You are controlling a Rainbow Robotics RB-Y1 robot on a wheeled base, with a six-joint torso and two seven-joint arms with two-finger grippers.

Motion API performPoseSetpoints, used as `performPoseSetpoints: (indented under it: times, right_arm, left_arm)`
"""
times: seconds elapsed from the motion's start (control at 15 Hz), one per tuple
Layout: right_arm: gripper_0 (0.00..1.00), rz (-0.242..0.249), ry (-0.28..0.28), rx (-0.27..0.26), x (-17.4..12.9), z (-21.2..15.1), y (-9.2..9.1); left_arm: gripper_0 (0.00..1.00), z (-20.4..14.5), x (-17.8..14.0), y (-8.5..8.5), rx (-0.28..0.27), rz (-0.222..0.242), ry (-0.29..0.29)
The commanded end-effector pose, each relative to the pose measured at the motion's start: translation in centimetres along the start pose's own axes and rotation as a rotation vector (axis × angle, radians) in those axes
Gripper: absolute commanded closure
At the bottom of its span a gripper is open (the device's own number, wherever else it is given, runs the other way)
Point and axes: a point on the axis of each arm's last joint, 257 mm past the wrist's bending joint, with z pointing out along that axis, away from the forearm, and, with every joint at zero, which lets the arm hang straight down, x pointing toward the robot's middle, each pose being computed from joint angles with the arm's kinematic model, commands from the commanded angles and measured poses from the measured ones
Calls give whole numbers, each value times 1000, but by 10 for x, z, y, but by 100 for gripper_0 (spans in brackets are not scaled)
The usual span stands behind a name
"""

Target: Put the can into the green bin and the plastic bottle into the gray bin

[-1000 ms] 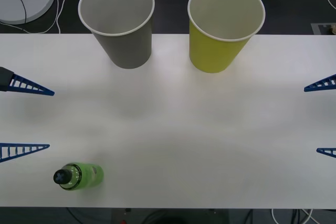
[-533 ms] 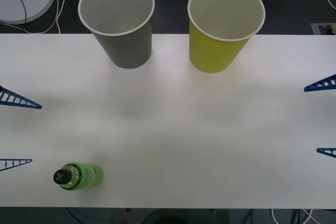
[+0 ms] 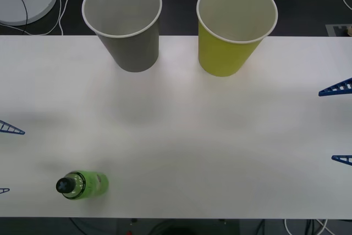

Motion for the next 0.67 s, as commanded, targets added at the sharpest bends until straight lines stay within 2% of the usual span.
performPoseSetpoints:
  times: [0.07,0.27,0.67]
  right_arm:
    - [0,0,0,0,0,0,0]
    - [0,0,0,0,0,0,0]
    - [0,0,0,0,0,0,0]
  left_arm:
    - [0,-4,16,-16,1,14,14]
    - [0,-9,36,-29,2,23,46]
    - [0,-3,48,-60,-7,-47,17]
